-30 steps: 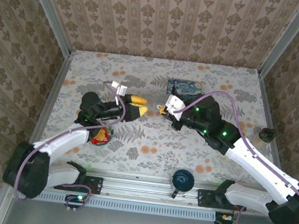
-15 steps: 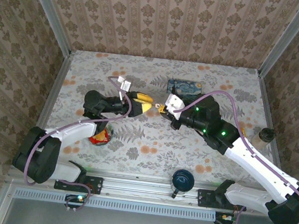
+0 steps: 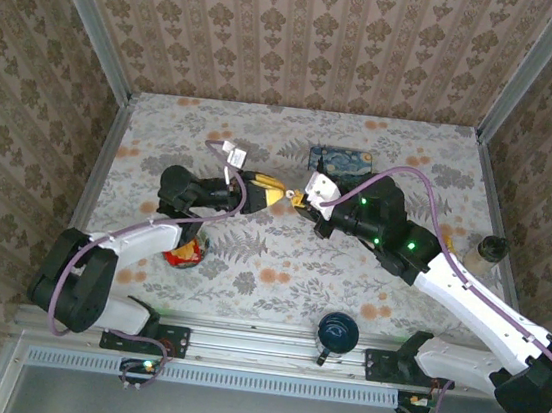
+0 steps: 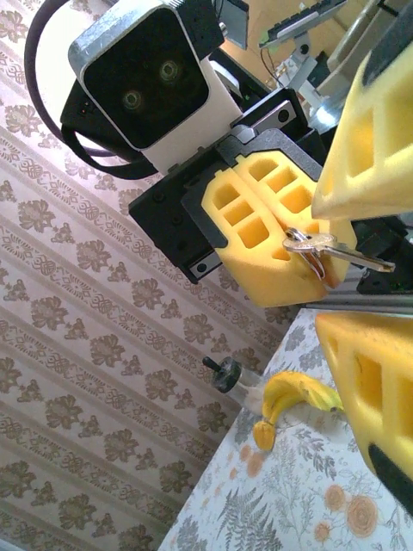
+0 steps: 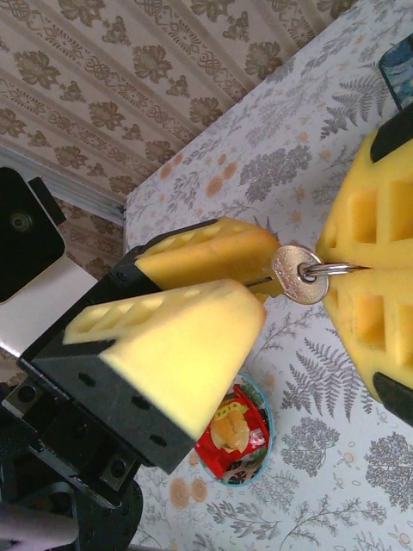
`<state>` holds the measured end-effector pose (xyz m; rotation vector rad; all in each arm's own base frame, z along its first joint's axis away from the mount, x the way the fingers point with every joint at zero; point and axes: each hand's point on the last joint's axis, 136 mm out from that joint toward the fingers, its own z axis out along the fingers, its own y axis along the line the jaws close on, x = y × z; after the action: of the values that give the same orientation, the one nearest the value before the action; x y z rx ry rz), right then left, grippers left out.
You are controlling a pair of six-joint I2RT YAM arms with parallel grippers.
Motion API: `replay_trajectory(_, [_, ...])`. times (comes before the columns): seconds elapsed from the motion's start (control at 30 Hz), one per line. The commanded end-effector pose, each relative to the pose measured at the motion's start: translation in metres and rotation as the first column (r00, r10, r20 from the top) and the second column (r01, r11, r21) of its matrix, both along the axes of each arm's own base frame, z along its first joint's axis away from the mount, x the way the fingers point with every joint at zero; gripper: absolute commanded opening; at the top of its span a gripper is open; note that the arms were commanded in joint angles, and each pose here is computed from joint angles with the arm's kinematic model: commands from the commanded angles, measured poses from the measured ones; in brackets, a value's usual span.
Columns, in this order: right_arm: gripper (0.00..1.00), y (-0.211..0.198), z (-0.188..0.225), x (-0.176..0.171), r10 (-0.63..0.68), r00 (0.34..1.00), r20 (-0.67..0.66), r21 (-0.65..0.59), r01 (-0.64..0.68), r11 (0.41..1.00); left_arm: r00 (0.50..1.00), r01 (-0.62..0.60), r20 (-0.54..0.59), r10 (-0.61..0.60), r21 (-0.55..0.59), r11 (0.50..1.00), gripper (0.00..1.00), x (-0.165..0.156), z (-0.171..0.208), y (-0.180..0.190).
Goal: Unlock the padlock with the key
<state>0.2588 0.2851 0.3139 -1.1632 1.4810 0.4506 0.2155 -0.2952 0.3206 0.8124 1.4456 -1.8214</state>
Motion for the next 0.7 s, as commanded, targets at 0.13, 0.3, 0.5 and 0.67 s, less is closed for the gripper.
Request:
replay_trajectory(0.13, [0.00, 0.002, -0.001, 0.000, 0.002, 1.000, 0.001, 0.010, -0.002, 1.000, 0.998, 0.028, 0.062, -0.027, -0.026, 0.999, 0.14, -0.006, 0.015, -0.001])
replay_trajectory(0.3, [0.00, 0.001, -0.002, 0.001, -0.006, 1.000, 0.000, 0.010, 0.006, 1.000, 0.998, 0.028, 0.059, -0.026, -0.026, 0.999, 0.00, -0.007, 0.015, 0.000])
replay_trajectory(0.5, [0.32, -0.003, -0.007, 0.000, -0.022, 0.999, -0.042, -0.001, 0.022, 1.000, 0.997, 0.029, 0.071, -0.031, 0.017, 0.999, 0.00, -0.007, 0.012, 0.004])
replay_trajectory(0.67, [0.49, -0.008, -0.001, -0.023, 0.080, 0.976, -0.203, 0.067, -0.068, 0.995, 0.990, -0.007, 0.139, -0.015, 0.162, 0.987, 0.00, -0.017, 0.000, 0.011])
